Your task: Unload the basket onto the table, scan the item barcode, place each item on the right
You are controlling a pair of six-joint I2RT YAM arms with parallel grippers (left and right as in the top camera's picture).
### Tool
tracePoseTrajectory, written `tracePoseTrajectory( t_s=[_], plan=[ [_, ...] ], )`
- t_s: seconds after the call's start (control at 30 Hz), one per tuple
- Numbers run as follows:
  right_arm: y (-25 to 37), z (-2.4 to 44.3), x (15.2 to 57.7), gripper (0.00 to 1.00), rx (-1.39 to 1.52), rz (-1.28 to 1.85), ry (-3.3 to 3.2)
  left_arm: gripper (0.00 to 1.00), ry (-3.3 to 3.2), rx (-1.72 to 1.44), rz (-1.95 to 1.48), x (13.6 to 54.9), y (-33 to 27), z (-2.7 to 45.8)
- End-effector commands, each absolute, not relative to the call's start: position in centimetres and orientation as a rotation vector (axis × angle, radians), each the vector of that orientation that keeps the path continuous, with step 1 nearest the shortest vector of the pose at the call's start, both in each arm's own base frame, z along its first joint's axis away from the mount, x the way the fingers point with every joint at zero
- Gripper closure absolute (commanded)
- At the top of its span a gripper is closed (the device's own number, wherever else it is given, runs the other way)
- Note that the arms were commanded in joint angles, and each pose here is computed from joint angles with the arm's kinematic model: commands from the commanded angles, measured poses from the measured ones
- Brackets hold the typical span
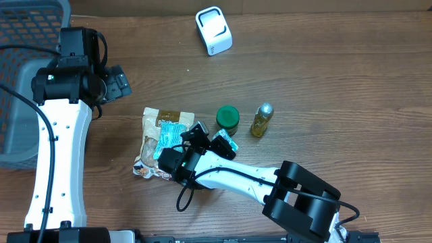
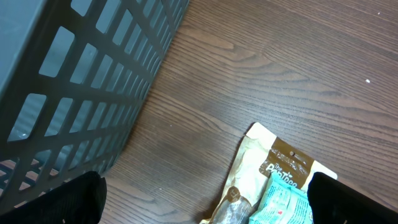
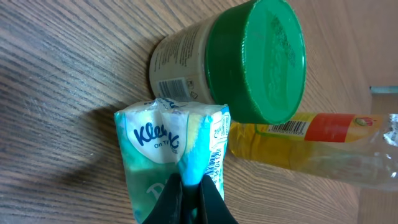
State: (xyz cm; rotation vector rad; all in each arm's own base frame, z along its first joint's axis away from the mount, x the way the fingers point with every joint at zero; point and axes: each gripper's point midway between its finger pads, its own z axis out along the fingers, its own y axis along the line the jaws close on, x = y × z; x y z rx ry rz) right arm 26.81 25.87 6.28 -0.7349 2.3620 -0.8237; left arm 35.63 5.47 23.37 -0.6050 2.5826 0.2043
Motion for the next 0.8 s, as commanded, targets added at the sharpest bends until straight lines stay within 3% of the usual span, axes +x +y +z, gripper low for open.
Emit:
tracePoseTrajectory(
  t_s=[0.0, 0.77],
  plan=[
    [25.67, 6.36, 26.89, 0.96, -0.692, -0.835, 2.344, 0.0, 2.568, -0.594, 0.222, 35.68, 5.76, 23.9],
    [25.9, 6.08, 26.89, 0.96, -0.684, -0.81, 2.361, 0.0, 2.568, -0.594, 0.222, 35.68, 5.76, 23.9]
  ],
)
